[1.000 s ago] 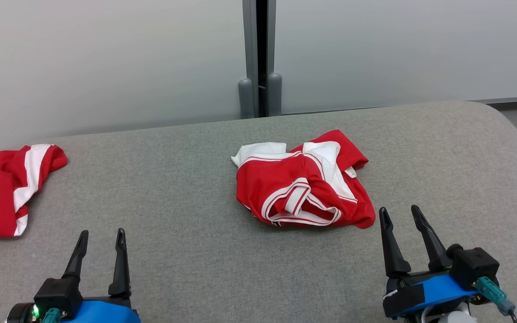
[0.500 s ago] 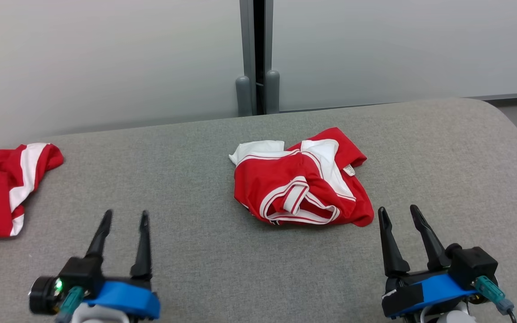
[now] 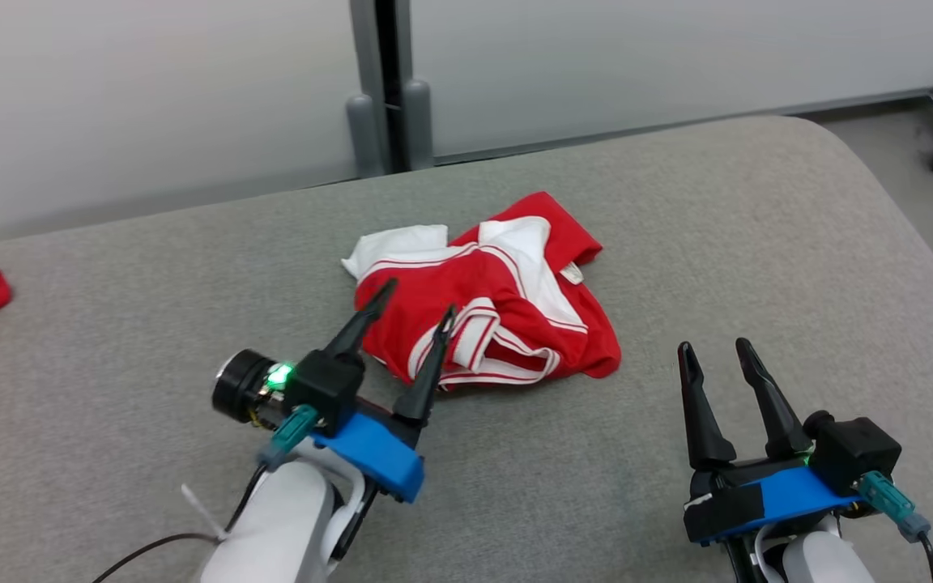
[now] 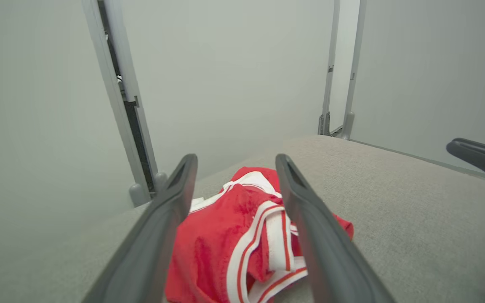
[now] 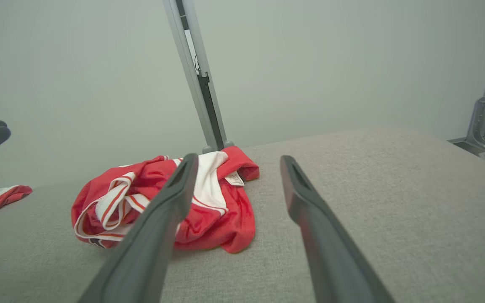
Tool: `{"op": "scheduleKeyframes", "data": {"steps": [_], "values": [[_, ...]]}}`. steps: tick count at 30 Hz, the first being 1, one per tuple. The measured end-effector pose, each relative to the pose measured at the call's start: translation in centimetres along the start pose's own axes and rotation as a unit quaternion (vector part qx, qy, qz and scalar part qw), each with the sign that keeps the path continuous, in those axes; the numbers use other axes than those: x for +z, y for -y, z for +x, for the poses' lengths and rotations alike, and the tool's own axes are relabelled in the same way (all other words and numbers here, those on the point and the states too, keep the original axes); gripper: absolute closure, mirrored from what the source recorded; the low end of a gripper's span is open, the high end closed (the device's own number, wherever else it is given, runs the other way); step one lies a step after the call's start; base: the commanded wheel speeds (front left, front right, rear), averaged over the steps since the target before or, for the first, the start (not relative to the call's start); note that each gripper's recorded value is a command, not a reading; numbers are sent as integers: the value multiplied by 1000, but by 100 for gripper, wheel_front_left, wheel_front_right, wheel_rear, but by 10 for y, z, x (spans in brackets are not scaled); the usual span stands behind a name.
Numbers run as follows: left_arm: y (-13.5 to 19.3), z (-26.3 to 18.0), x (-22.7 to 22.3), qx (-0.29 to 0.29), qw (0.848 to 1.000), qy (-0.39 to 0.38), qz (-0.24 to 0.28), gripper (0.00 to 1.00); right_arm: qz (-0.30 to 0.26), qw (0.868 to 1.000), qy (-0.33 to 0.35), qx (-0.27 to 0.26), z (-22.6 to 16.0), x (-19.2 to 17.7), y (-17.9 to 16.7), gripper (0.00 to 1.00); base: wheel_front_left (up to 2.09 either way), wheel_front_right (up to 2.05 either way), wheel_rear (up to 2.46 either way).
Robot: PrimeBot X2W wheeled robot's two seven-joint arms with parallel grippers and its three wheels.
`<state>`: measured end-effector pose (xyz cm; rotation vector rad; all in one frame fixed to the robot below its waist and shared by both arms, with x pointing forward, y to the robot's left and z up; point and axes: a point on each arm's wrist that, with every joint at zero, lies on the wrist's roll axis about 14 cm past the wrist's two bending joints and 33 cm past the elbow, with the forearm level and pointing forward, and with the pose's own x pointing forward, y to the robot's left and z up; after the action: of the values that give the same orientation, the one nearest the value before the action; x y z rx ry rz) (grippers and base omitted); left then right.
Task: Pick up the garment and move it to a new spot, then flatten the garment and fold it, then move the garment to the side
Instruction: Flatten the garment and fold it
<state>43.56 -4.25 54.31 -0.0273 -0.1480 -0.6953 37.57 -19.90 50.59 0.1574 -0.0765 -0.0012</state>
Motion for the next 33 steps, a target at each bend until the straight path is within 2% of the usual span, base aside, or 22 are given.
{"op": "scheduleKeyframes", "data": {"steps": [11, 21, 22, 23, 24, 33], "values": [[37, 27, -78, -69, 991, -114, 7, 0, -3, 998, -11, -54, -6, -5, 35, 0, 0, 0, 0], [30, 27, -124, -63, 981, -183, 18, 0, -4, 997, -19, -68, -3, -10, 45, 0, 0, 0, 0], [28, 27, -126, -61, 980, -187, 17, 16, -4, 998, -20, -68, -3, -10, 45, 0, 0, 0, 0], [27, 27, -127, -60, 980, -189, 15, 62, -4, 998, -20, -67, -2, -11, 45, 0, 0, 0, 0], [26, 28, -126, -59, 980, -188, 15, 100, -4, 998, -19, -66, -1, -11, 45, 0, 0, 0, 0], [12, 40, -97, -31, 990, -141, 0, 100, -3, 998, -16, -59, 6, -10, 41, 0, 0, 0, 0]]}}
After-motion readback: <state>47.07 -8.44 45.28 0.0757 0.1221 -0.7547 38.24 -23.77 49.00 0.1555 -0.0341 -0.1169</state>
